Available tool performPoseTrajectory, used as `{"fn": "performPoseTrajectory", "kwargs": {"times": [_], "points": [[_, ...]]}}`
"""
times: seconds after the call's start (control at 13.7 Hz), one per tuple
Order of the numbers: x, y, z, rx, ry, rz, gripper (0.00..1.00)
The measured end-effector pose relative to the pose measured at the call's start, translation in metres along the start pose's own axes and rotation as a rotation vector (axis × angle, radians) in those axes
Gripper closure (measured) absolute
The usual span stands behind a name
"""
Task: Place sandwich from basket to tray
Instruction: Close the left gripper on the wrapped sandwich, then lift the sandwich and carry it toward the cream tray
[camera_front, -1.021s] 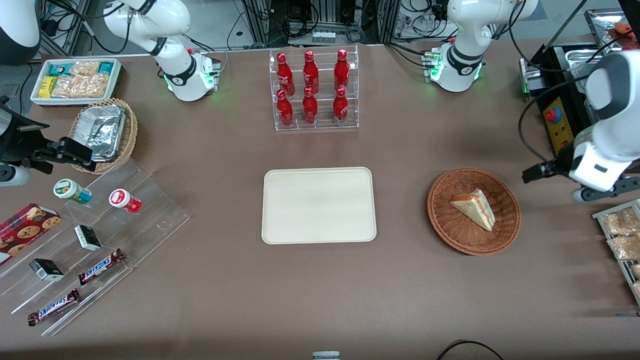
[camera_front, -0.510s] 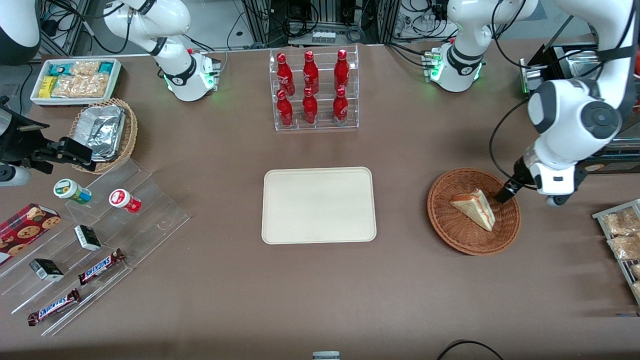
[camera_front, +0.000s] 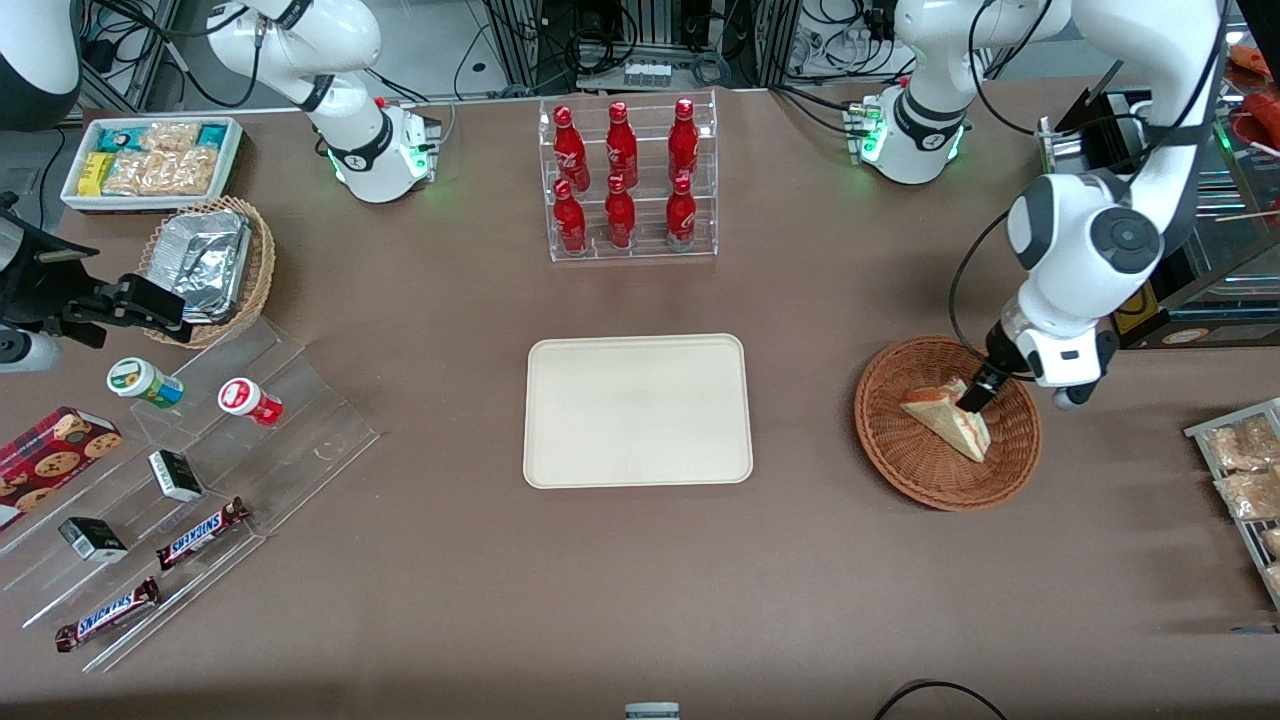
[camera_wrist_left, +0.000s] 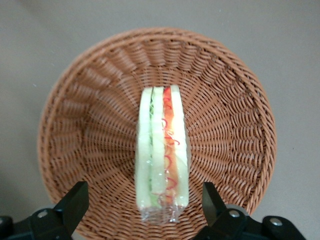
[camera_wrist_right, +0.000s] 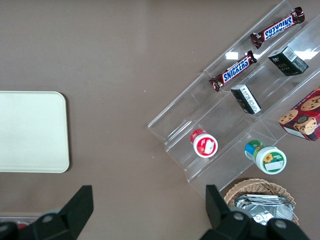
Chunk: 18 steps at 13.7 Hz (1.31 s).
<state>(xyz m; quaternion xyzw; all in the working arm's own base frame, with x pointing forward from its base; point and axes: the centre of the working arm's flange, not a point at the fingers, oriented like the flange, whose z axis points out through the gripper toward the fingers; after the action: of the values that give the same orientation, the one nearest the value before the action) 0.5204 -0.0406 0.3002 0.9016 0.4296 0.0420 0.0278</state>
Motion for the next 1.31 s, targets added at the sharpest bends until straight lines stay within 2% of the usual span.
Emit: {"fn": "performPoseTrajectory", "kwargs": {"times": [0.36,0.51,0.8,0.95,1.02,1.09,1.31], "points": [[-0.01,0.006,0.029,-0.002,-0.015,0.001,0.0],[-0.01,0.006,0.039,0.0,-0.019,0.001,0.04],[-0.009,0.008,0.039,-0.005,-0.015,0.003,0.48],[-0.007,0.011,0.035,-0.01,-0.01,0.008,0.65],[-0.006,0.013,0.031,0.002,-0.006,0.03,0.7],[-0.005,0.016,0.023,0.033,-0.003,0.067,0.72],[-0.015,0.043,-0.038,0.15,-0.036,0.167,0.8]]}}
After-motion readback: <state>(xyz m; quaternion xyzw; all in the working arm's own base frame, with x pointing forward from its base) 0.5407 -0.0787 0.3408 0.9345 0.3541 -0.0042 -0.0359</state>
